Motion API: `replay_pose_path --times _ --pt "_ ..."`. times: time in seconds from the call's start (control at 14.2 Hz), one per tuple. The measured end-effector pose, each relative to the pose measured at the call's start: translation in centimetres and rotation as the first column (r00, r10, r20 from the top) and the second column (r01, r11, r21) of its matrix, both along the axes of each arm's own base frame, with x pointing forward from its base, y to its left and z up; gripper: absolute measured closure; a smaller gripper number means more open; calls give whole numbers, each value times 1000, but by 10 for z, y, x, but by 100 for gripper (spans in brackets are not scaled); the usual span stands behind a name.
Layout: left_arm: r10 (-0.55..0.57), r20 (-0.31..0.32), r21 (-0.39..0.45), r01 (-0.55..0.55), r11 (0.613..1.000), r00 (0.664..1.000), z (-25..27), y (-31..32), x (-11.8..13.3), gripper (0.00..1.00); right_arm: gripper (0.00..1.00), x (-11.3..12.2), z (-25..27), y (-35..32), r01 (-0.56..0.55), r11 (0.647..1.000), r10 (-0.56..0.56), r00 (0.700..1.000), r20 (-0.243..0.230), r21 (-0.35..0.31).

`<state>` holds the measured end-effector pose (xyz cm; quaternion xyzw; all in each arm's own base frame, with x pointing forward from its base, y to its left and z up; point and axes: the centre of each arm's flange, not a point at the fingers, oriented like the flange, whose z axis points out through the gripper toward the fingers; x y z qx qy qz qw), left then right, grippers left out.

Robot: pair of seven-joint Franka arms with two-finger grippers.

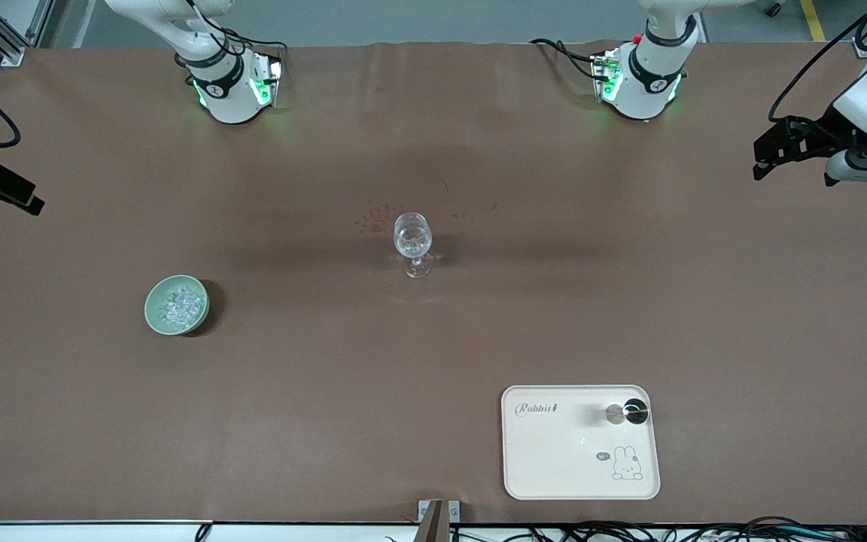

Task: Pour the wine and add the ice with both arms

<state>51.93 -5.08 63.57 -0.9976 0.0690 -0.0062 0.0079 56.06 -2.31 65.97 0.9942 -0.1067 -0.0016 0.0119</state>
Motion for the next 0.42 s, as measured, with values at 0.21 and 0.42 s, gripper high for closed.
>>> replay_pose_path --times 0.21,0.42 --pt "1 8 -1 -1 1000 1000 3 1 1 0 0 0 0 0 0 1000 0 1000 0 0" --pt "0 11 -2 0 1000 1000 6 1 1 0 0 0 0 0 -1 1000 1 1000 0 0"
